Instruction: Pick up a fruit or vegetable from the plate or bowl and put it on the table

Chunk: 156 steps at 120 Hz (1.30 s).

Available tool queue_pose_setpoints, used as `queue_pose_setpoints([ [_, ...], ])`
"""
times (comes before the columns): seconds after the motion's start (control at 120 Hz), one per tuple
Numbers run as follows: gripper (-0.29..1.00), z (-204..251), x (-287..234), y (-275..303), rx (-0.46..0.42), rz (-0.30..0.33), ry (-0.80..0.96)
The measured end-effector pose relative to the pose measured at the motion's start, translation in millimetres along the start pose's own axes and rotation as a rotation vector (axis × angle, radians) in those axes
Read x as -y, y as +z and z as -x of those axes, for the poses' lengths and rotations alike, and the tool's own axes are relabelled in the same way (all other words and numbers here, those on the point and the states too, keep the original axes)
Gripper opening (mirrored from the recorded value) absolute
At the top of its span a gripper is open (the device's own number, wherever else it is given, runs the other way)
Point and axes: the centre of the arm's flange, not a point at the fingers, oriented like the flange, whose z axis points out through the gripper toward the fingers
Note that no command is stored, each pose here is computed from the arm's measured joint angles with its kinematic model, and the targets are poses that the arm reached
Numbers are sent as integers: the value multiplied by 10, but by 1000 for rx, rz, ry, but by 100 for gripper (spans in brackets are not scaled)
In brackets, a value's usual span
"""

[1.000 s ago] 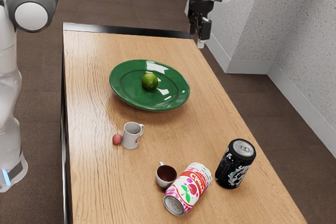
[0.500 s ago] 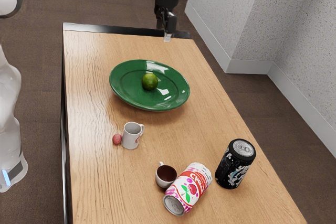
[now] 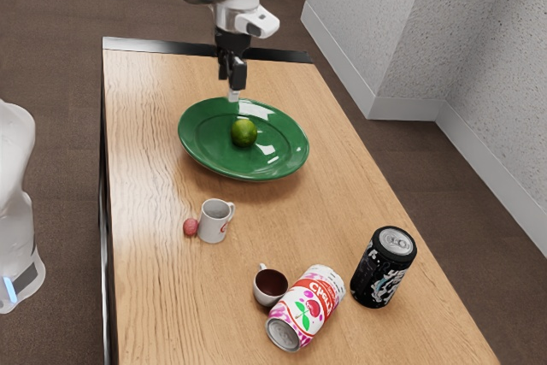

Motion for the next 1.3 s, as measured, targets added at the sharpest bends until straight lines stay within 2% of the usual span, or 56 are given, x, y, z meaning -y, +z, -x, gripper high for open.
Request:
queue_pose_setpoints([
  [0.158, 70, -22, -24, 281, 18, 0, 0],
  [0.375, 70, -15, 202, 390, 10, -1, -43],
  [0.75, 70, -325, 164, 609, -19, -35, -40],
  [1.3, 70, -471, -36, 752, -16, -24, -16],
])
